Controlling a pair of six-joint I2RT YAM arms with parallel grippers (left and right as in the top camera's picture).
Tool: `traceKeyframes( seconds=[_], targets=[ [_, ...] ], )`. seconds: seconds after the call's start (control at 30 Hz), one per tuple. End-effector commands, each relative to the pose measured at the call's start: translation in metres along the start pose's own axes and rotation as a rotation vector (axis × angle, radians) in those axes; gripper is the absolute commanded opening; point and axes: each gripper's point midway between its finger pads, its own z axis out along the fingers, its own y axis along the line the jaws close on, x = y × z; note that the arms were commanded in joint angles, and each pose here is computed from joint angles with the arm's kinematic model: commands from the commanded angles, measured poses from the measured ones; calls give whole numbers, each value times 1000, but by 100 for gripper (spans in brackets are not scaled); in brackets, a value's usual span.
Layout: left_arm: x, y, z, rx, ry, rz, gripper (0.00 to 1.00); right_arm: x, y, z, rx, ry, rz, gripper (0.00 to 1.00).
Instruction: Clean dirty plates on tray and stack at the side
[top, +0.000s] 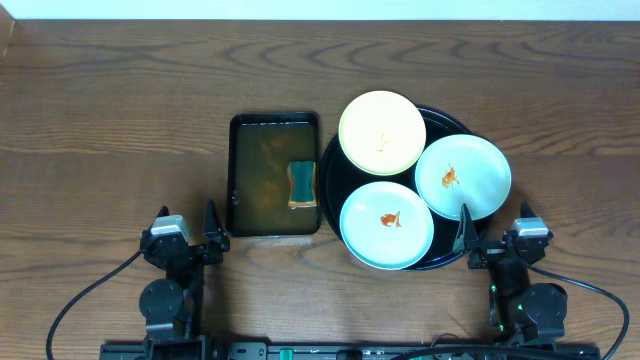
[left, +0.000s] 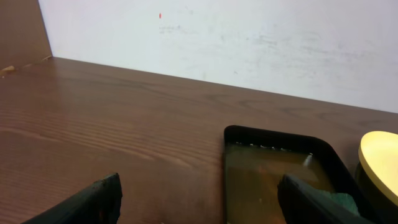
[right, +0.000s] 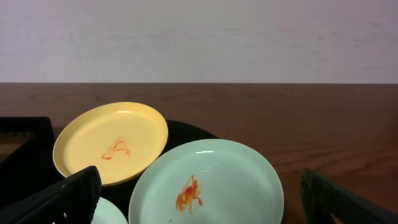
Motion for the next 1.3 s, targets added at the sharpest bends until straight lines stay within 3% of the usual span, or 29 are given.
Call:
traceKeyframes(
  seconds=[0.0, 1.27],
  targets=[
    [16, 5, 1, -20, 54, 17, 81, 0, 3, 0, -9, -1, -10, 99],
    [16, 5, 1, -21, 54, 17, 81, -1, 0, 0, 6, -5, -10, 99]
  ],
)
